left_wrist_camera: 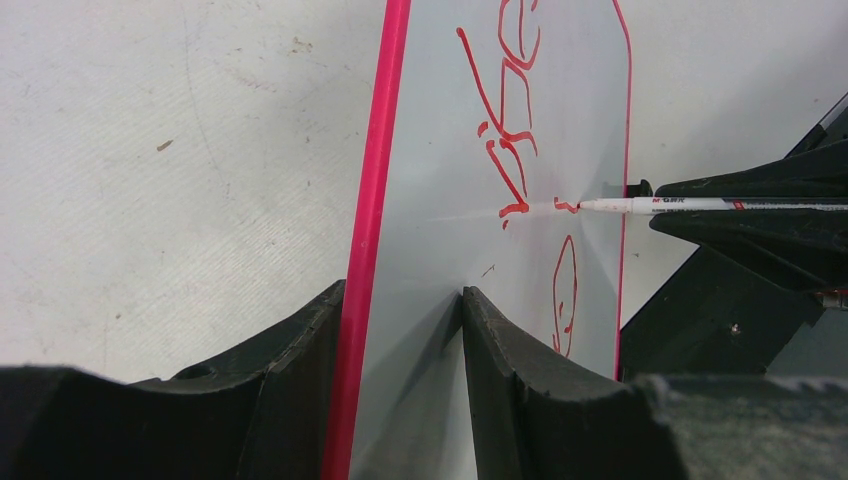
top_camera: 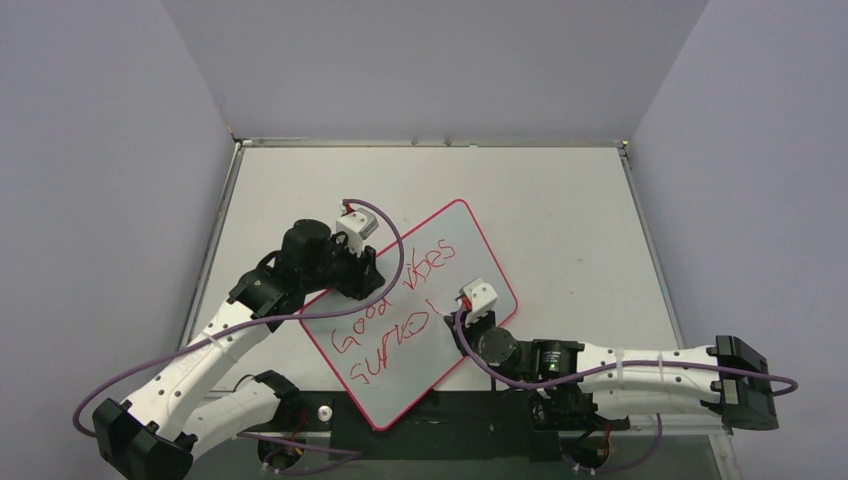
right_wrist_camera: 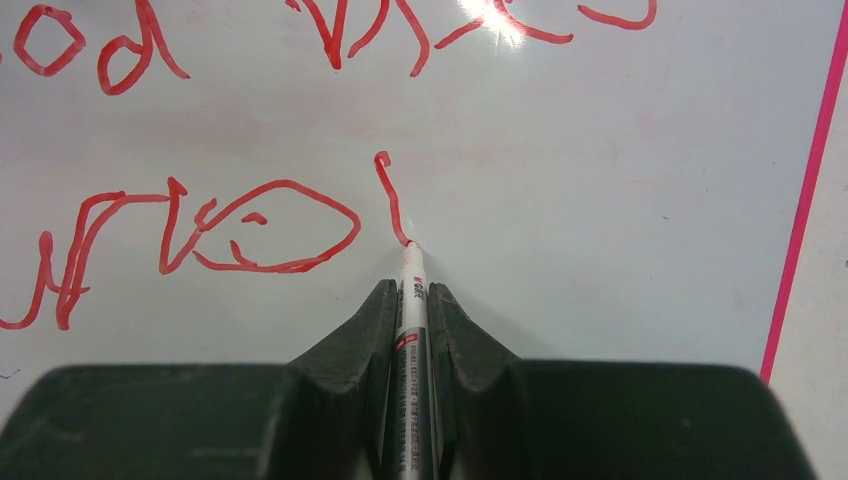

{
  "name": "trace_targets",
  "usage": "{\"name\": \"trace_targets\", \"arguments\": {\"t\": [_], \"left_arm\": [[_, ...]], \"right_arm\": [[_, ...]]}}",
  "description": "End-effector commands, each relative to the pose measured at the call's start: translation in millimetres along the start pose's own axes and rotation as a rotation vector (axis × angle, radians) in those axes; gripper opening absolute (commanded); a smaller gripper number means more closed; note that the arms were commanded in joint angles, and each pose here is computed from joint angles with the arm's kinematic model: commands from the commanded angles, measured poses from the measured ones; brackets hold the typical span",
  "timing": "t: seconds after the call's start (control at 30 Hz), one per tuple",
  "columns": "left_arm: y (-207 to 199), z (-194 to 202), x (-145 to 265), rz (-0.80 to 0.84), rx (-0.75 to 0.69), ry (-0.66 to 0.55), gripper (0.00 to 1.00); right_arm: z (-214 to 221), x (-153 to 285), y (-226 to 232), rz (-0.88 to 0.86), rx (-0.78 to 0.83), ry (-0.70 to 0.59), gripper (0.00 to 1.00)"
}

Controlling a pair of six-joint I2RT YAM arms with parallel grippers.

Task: Write a sentence on the whiteboard
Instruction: Write a sentence on the whiteboard stand.

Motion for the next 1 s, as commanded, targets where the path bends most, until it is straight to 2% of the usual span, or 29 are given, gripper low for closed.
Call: {"name": "trace_targets", "arguments": {"t": [0.0,0.4,0.97], "left_arm": [[5,-25,4,-0.048,-0.06,-0.1,0.0],[5,-23,3,-0.046,-0.058,-0.095,0.0],[5,-24,3,-0.046,-0.06,-0.097,0.0]], "right_arm": [[-10,-2,-5,0.038,0.033,0.004,0.0],[-37,-17,-10,0.07,0.081,-0.006,0.0],[-52,-28,-13,0.072,0.092,-0.018,0.0]]}}
Point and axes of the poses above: each gripper's point midway between its finger pads, its own x axis back along the fingers, its own y axis along the line the jaws close on, z = x × y, the point moved 3 cm from there along x, back along the fingers, and after that the axes turned 10 degrees about x, right-handed, at the moved point
